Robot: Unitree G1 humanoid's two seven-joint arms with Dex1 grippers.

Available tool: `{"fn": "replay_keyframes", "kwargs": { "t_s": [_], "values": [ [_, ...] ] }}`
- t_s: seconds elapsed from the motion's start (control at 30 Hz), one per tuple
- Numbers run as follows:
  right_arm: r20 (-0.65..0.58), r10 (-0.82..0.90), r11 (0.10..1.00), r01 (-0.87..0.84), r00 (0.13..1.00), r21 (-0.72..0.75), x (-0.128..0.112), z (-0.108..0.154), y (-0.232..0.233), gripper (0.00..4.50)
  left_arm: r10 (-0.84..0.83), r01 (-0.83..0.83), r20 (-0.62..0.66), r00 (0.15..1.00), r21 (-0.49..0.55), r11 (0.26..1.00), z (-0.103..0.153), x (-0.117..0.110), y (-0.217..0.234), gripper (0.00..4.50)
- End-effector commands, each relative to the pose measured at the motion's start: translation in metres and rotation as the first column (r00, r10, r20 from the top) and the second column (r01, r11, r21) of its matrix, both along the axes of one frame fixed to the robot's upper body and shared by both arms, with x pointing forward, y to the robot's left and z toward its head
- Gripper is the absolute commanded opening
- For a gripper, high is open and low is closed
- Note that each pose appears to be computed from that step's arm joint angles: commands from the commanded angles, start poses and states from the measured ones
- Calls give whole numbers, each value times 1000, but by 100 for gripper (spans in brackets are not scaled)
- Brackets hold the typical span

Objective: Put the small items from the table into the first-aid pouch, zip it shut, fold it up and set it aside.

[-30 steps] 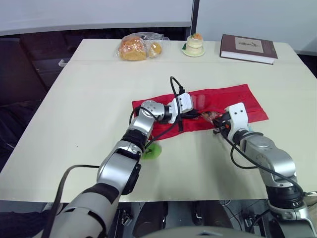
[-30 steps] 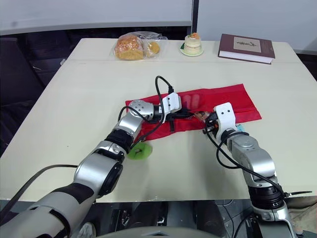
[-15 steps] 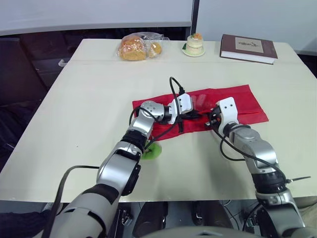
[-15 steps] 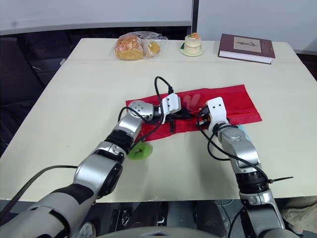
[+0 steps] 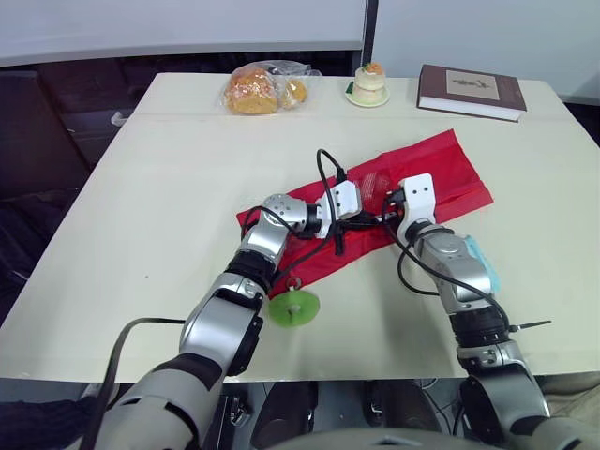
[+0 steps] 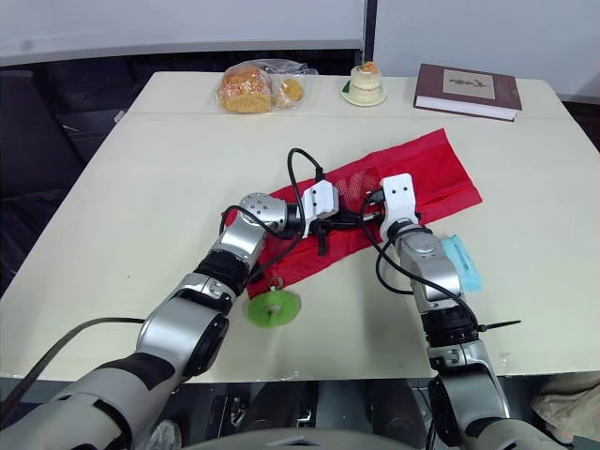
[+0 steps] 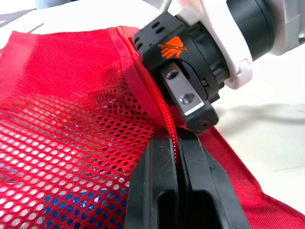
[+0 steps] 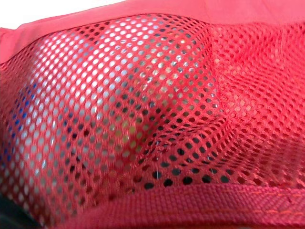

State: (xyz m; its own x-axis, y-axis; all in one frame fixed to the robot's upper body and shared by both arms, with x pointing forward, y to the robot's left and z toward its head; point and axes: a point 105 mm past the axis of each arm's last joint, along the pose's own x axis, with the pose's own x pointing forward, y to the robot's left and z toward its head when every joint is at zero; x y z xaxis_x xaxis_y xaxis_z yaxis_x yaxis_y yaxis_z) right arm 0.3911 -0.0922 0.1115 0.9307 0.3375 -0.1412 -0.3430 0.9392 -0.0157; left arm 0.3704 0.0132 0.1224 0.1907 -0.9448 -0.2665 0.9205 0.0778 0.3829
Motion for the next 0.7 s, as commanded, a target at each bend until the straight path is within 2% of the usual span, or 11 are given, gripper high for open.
{"fn": "replay_keyframes", "kwargs": {
  "t_s": [0.03,0.2,0.33,0.57,0.7],
  "values": [
    [87,21,1000,-23,996,22,-5,24,-3,1,-49,49,37,998,3,999,8,-4,-7,0],
    [54,107,994,-106,993,-17,-29,18,-9,1,-20,19,52,998,14,1000,12,3,0,0],
    [72,169,985,-166,983,-43,-50,23,-15,1,-3,2,69,998,22,1000,17,10,6,0],
    [173,337,941,-330,925,-69,-97,48,-22,1,-100,85,111,989,133,988,15,7,25,0],
    [209,376,926,-372,903,-60,-117,59,-35,1,-127,102,115,985,202,974,12,7,42,0]
  ]
}}
